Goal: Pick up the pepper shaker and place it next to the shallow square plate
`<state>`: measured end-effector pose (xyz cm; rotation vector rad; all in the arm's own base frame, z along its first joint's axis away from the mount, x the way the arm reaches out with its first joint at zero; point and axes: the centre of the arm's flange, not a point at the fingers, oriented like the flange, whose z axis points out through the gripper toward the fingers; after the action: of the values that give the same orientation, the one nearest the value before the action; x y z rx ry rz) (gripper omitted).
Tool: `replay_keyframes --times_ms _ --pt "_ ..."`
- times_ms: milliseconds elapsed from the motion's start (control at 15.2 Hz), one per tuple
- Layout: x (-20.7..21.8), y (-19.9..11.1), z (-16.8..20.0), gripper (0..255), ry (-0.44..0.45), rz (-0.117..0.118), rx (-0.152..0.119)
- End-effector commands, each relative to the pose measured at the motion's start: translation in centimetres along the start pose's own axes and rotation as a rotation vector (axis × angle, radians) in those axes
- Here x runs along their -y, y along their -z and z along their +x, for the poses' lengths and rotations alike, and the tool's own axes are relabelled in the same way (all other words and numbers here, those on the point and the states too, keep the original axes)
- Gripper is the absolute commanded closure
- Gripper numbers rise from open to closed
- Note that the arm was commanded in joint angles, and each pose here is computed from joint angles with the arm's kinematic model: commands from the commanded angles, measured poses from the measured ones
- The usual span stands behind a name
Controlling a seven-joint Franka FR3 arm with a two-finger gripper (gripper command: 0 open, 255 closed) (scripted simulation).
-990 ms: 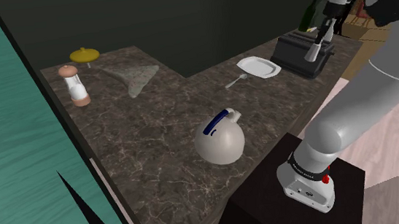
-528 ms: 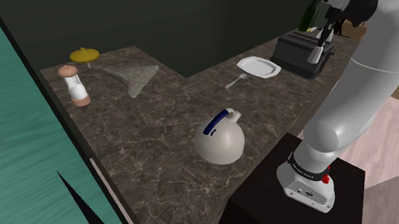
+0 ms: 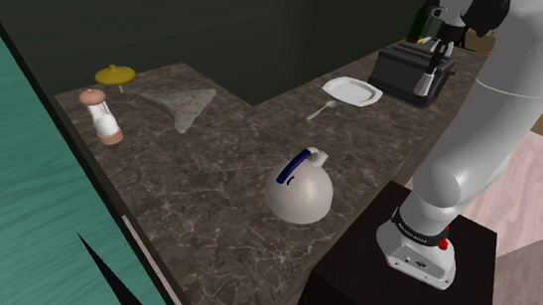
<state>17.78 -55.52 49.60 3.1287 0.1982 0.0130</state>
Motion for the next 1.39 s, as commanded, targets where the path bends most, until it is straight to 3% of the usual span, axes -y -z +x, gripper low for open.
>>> replay_keyframes --times_ms 0,1188,1320 --pt "0.0 -1.2 -0.1 255 0.0 -0.001 0.0" --pt "0.1 -10.8 -0.1 255 0.0 -0.001 0.0" --pt "0.1 -10.8 -0.1 255 0.0 -0.001 0.0"
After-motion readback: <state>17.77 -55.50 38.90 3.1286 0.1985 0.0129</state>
